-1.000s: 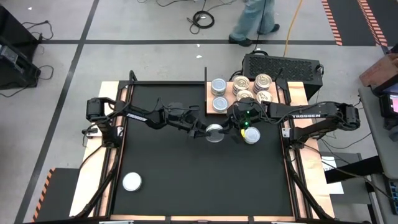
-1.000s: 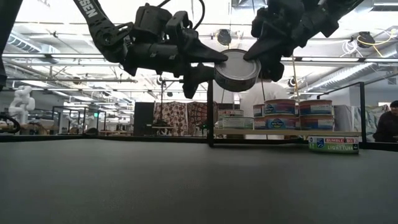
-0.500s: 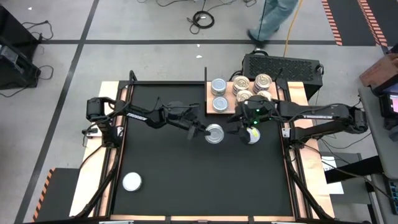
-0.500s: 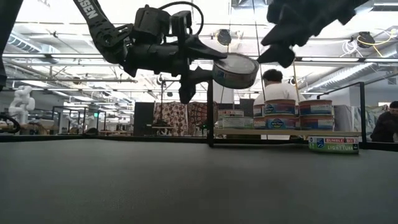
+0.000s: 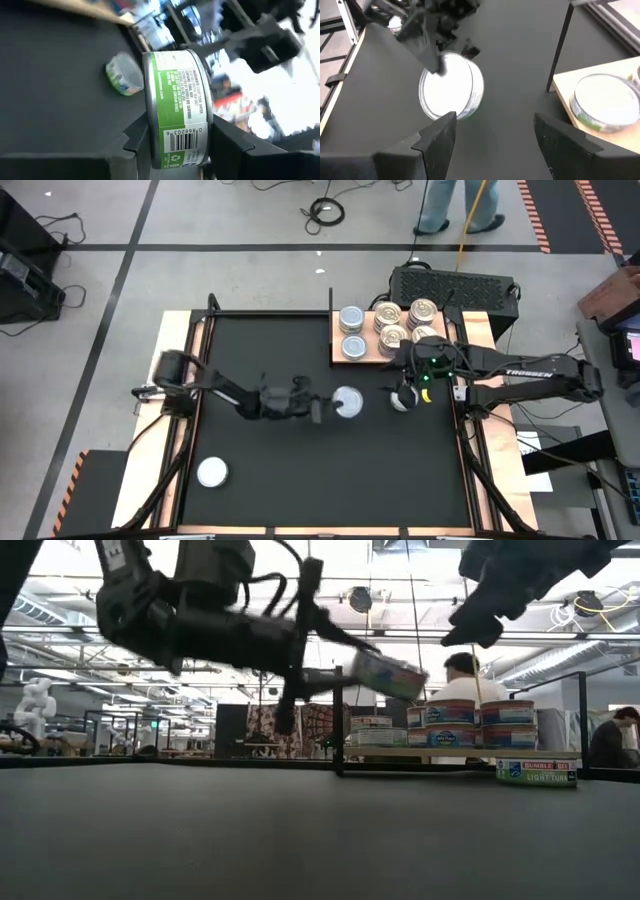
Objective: Stack canned seafood by type on shelf
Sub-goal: Stack the green tuna can on top of the other green tuna can on the shelf
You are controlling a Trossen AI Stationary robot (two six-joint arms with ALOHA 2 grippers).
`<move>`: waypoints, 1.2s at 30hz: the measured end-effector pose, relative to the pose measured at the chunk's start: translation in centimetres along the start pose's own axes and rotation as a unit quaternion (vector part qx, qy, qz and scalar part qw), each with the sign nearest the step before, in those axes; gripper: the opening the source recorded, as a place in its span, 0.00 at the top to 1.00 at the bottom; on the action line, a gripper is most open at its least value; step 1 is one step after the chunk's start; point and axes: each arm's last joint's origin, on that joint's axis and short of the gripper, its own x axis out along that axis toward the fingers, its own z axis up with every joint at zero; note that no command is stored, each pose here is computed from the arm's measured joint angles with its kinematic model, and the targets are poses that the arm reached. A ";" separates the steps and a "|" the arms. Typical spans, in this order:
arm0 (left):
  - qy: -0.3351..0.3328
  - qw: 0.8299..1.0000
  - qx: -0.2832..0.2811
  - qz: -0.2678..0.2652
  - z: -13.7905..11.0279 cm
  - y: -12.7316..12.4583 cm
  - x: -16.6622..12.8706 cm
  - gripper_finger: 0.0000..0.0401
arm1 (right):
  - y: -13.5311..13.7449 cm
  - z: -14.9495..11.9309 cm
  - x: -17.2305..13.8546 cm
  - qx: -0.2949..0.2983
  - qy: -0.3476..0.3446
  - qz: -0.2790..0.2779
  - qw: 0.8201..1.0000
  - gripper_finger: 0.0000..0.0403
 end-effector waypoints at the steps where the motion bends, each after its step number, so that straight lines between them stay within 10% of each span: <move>1: -0.016 1.000 -0.021 0.004 -0.9 0.4 0.3 0.63 | 0.0 -0.3 -0.2 0.000 0.003 0.001 1.000 0.36; 11: -0.222 0.965 -0.134 -0.033 -4.9 0.1 7.3 0.63 | 1.5 -1.0 -3.0 -0.005 -0.034 0.039 0.999 0.36; 23: -0.342 0.924 -0.153 0.074 -0.7 -0.2 13.6 0.63 | 2.4 -2.4 -6.4 -0.028 -0.042 0.072 0.996 0.36; 36: -0.426 0.880 -0.175 0.118 1.8 1.1 14.2 0.63 | 2.5 -3.4 -7.7 -0.053 -0.026 0.080 0.995 0.36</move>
